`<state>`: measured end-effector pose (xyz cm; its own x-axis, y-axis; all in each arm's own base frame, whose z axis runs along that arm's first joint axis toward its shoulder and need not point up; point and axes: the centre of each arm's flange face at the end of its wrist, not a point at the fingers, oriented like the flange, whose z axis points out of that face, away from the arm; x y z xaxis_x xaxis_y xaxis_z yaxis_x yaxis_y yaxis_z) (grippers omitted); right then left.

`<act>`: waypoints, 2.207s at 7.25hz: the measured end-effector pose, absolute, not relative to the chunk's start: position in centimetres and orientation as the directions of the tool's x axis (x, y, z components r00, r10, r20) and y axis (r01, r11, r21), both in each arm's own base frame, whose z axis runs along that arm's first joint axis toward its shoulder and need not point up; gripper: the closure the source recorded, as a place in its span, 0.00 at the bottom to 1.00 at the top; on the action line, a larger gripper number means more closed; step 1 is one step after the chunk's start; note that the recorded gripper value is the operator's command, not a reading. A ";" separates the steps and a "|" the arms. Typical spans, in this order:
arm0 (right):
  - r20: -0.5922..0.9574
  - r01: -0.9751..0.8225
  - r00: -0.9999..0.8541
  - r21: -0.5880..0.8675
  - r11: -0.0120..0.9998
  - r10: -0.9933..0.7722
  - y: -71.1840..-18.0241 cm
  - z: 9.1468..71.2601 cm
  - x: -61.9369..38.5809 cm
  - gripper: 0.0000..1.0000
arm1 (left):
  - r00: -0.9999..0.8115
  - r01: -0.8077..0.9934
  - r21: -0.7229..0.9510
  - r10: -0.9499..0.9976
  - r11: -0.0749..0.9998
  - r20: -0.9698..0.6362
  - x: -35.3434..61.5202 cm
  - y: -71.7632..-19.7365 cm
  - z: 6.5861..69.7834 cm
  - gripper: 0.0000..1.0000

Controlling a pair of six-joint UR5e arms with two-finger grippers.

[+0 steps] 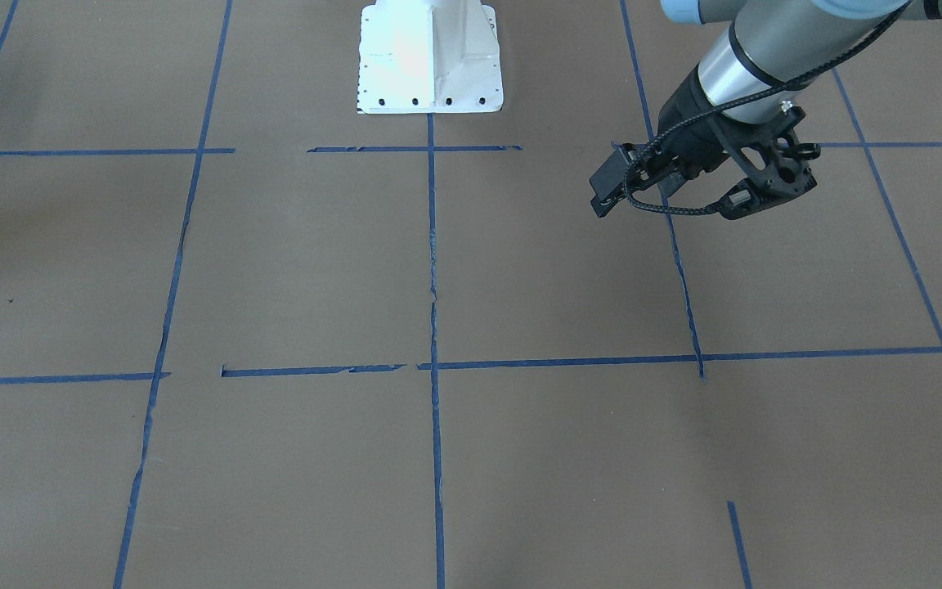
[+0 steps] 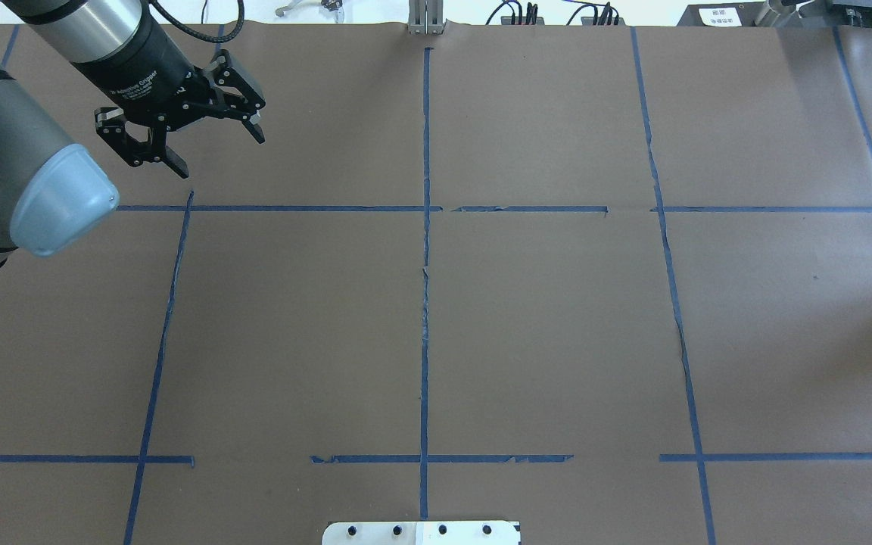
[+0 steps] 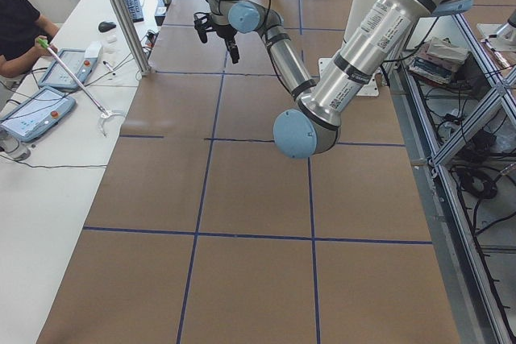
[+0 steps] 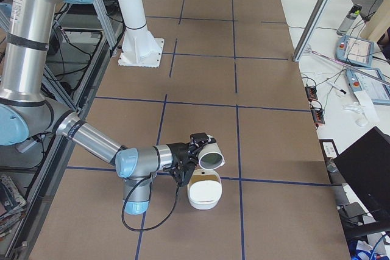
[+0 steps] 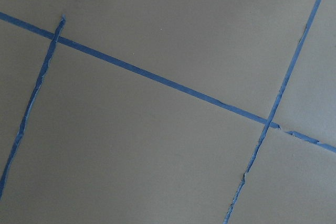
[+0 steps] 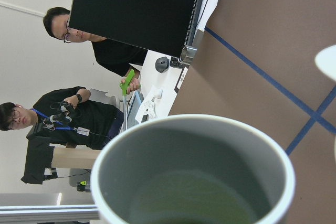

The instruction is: Left arm hands cup to right arm to dump lemon

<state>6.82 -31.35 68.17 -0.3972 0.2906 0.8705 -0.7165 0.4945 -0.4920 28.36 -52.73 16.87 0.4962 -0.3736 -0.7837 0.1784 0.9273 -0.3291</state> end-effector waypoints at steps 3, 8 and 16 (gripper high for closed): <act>0.744 -0.600 -0.575 -0.666 0.443 0.340 -31.8 67.2 7.0 0.70 | 0.495 0.178 -0.330 -0.374 0.927 -0.784 28.1 -52.4 16.5 0.00; 0.479 -0.364 -0.761 -0.873 0.323 0.437 -31.2 68.0 7.2 0.68 | 0.497 0.179 -0.333 -0.377 0.926 -0.782 27.8 -51.7 15.6 0.00; 0.029 0.052 -0.853 -0.989 0.139 0.522 -30.2 69.1 7.4 0.67 | 0.495 0.178 -0.330 -0.374 0.927 -0.784 27.7 -51.6 15.4 0.00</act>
<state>7.41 -30.17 69.14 -0.8527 0.5215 0.0286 0.0519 0.1390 -0.9889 27.73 -51.65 15.42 0.4954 -0.3744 -0.7839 0.1782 0.9270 -0.3301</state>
